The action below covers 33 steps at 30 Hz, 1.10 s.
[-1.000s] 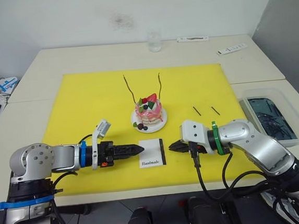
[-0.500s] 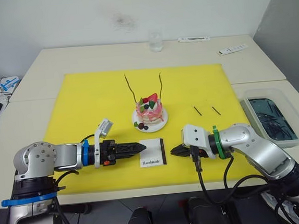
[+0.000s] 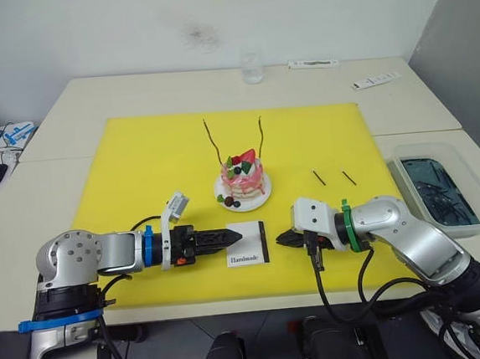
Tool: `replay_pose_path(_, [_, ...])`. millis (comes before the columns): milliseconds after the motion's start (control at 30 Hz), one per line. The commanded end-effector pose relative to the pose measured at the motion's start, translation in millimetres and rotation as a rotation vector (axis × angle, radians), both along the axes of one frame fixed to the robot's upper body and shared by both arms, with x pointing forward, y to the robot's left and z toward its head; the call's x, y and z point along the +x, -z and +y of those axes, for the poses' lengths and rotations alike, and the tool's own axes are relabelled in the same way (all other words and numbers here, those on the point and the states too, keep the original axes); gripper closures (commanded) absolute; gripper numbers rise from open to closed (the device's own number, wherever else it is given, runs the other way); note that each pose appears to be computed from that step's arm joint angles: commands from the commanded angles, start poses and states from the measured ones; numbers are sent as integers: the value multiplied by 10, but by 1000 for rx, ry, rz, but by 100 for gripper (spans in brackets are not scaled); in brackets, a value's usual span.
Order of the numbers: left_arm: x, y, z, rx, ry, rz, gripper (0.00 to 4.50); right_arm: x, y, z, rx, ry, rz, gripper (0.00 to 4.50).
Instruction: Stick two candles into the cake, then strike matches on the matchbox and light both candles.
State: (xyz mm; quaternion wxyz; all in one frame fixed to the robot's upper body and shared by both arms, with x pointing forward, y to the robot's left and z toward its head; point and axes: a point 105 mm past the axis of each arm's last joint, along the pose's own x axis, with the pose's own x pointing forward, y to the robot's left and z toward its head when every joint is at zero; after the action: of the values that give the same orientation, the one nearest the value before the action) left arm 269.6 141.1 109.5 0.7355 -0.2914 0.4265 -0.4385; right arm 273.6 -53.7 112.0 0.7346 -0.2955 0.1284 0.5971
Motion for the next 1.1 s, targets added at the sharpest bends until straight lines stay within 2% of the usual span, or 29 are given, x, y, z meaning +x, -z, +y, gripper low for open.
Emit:
replay_pose_path(33, [-58, 125, -66, 25, 21, 41, 0, 26, -46, 86, 0, -16, -18, 446])
replay_pose_path(333, [-47, 165, -94, 37, 15, 50, 0, 97, 64, 134, -52, -13, 17, 446])
replay_pose_path(1100, [-109, 241, -89, 43, 6, 60, 0, 80, 8, 453, 20, -82, -6, 446])
